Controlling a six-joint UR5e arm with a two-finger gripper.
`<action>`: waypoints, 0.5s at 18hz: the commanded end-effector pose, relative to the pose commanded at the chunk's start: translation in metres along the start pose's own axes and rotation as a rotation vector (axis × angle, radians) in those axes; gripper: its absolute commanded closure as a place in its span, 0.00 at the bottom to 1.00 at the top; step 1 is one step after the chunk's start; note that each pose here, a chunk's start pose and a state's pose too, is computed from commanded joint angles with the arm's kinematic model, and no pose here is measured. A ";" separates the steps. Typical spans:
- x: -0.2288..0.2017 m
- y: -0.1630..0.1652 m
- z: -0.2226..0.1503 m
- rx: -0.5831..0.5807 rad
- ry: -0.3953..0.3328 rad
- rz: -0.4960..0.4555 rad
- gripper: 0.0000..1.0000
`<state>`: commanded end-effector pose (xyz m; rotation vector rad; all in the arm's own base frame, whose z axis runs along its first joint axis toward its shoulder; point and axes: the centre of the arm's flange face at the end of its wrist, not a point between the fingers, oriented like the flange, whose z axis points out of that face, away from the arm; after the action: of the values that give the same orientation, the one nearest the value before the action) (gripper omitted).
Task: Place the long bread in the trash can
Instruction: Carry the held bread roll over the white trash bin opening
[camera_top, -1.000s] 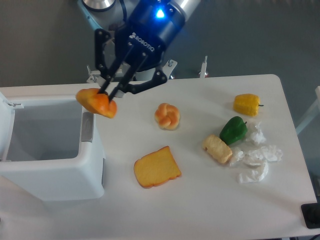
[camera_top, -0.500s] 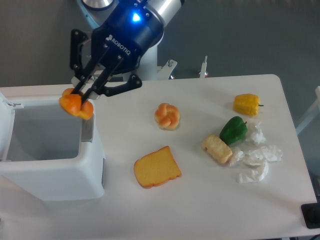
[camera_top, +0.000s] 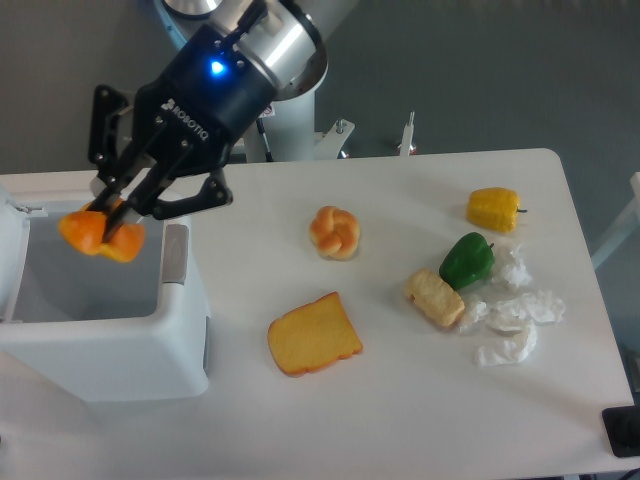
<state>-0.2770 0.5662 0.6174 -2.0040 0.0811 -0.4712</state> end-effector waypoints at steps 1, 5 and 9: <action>0.000 0.000 0.000 -0.001 0.000 0.003 0.91; 0.005 0.006 0.016 -0.015 0.026 0.038 0.91; 0.007 0.015 0.037 -0.035 0.057 0.064 0.91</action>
<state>-0.2554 0.5887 0.5918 -2.0155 0.1896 -0.4892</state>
